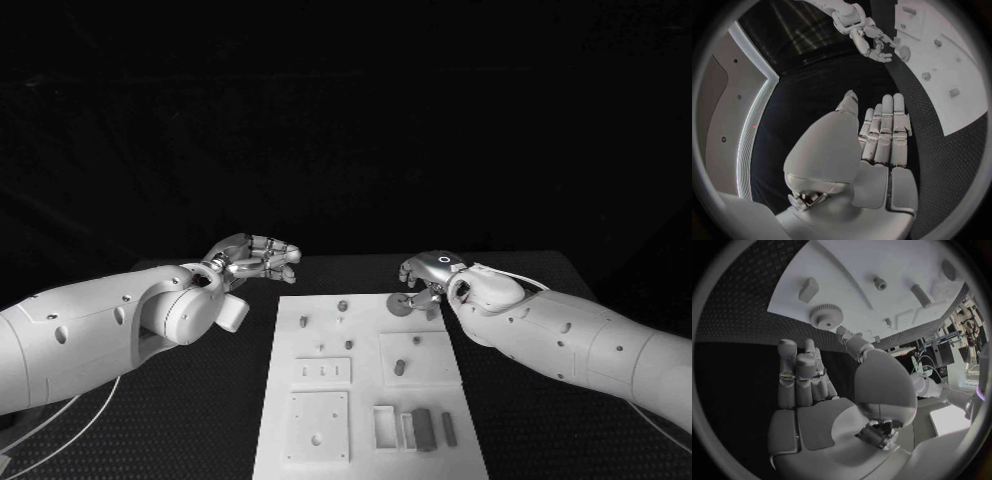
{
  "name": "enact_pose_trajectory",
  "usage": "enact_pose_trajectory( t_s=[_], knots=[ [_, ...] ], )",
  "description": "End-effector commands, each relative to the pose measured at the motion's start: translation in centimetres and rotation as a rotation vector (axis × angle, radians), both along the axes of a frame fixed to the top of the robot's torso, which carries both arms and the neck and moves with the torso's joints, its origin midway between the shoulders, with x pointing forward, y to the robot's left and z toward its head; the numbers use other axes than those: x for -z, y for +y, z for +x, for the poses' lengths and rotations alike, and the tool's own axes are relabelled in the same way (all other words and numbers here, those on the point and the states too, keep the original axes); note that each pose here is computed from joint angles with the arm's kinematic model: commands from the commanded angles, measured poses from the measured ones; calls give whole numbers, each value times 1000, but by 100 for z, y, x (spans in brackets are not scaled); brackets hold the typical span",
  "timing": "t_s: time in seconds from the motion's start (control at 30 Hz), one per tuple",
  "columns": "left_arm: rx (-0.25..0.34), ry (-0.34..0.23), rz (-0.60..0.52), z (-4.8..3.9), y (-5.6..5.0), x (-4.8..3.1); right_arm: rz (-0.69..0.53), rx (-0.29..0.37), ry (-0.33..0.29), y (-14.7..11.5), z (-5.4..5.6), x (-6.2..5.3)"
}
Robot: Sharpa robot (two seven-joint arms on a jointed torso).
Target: Assemble the parts on the task board
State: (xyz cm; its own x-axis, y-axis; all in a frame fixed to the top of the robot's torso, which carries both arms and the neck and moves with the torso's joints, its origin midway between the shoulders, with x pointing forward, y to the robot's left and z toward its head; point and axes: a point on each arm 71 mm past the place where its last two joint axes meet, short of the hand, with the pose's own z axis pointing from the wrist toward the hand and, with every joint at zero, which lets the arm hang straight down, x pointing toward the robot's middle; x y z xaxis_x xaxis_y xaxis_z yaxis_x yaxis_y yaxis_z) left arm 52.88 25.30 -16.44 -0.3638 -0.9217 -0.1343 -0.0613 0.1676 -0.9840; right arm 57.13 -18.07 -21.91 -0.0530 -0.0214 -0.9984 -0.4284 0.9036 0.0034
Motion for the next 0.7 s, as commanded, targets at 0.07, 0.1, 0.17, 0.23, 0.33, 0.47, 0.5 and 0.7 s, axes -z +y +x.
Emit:
enact_pose_trajectory(
  t_s=[0.07, 0.1, 0.17, 0.23, 0.33, 0.47, 0.5, 0.7],
  knots=[
    [20, -7, -8, -10, -31, -12, -37, -12, 27, 62, 11, 61],
    [21, -8, -8, -10, -33, -13, -38, -13, 29, 70, 15, 70],
    [21, -8, -8, -11, -37, -13, -42, -13, 34, 85, 23, 83],
    [22, -8, -9, -11, -42, -13, -50, -13, 48, 92, 26, 102],
    [23, -7, -8, -11, -44, -13, -60, -17, 69, 102, 19, 131],
    [22, -7, -8, -11, -41, -13, -65, -25, 94, 104, 7, 191],
    [22, -6, -8, -11, -40, -13, -66, -23, 95, 98, 8, 196],
    [25, -5, -8, -8, -49, -11, -77, -13, 91, 57, 30, 204]
  ],
)
